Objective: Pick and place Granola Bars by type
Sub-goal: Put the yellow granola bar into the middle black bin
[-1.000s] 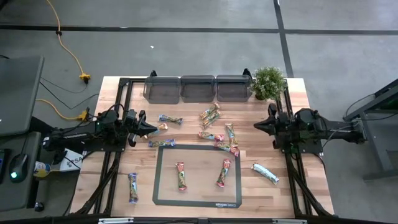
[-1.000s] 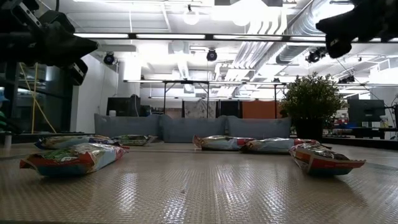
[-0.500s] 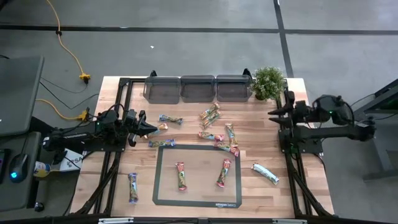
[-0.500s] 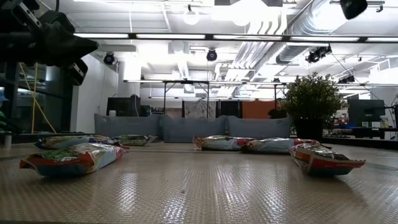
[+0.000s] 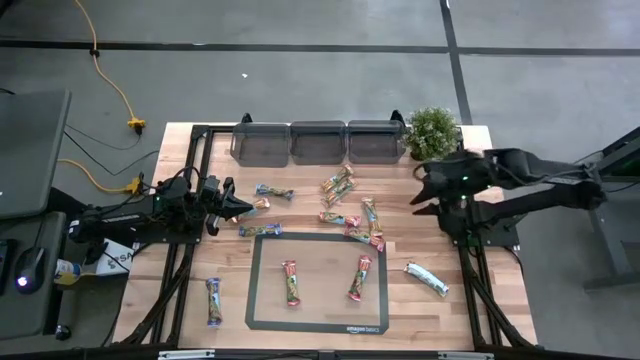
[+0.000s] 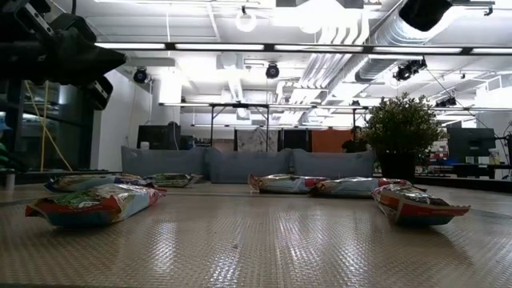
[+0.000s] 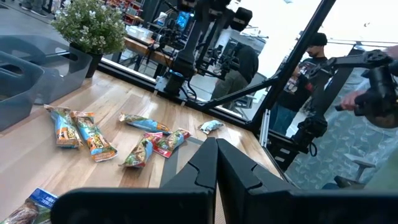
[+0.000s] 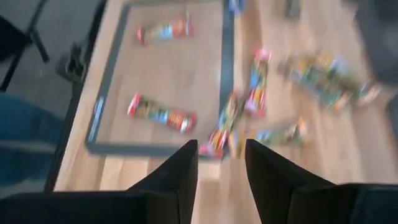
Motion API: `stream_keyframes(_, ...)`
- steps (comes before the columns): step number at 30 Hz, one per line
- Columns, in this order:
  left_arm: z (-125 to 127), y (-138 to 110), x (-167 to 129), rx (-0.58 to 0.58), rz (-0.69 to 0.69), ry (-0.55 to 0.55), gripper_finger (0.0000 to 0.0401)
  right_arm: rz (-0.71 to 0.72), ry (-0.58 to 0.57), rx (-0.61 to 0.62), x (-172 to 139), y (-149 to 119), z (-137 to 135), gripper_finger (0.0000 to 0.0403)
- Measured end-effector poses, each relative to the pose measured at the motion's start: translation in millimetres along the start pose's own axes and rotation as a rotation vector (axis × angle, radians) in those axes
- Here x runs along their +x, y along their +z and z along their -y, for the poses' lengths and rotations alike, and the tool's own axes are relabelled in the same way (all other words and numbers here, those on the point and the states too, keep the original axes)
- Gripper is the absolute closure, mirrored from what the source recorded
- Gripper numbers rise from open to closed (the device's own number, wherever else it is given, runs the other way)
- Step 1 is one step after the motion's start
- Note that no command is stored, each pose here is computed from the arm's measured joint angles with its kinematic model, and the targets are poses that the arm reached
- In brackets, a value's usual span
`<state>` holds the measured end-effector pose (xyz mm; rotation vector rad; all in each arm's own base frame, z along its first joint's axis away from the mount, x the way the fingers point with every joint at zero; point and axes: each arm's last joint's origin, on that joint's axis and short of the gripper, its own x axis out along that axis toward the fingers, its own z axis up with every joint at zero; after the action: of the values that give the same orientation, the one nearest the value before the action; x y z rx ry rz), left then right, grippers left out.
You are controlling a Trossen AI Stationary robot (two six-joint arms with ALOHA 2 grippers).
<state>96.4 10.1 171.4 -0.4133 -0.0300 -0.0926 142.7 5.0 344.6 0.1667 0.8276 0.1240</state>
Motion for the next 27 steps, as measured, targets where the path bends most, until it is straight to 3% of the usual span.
stream_keyframes(6,0.0,0.0,0.0,0.0,0.0,-0.001,0.04,-0.127,0.018,0.216,19.5,-14.1,-3.4,0.0285)
stream_keyframes(10,0.1,0.0,0.0,0.0,-0.001,-0.003,0.04,-0.17,0.105,0.351,38.5,-29.3,-9.4,0.0284)
stream_keyframes(21,0.1,0.0,0.0,0.0,-0.001,-0.003,0.04,-0.318,0.269,0.544,95.2,-76.3,-13.1,0.0284)
stream_keyframes(27,0.1,0.0,0.0,0.0,-0.001,-0.003,0.04,-0.382,0.274,0.513,104.8,-72.9,-14.3,0.0284)
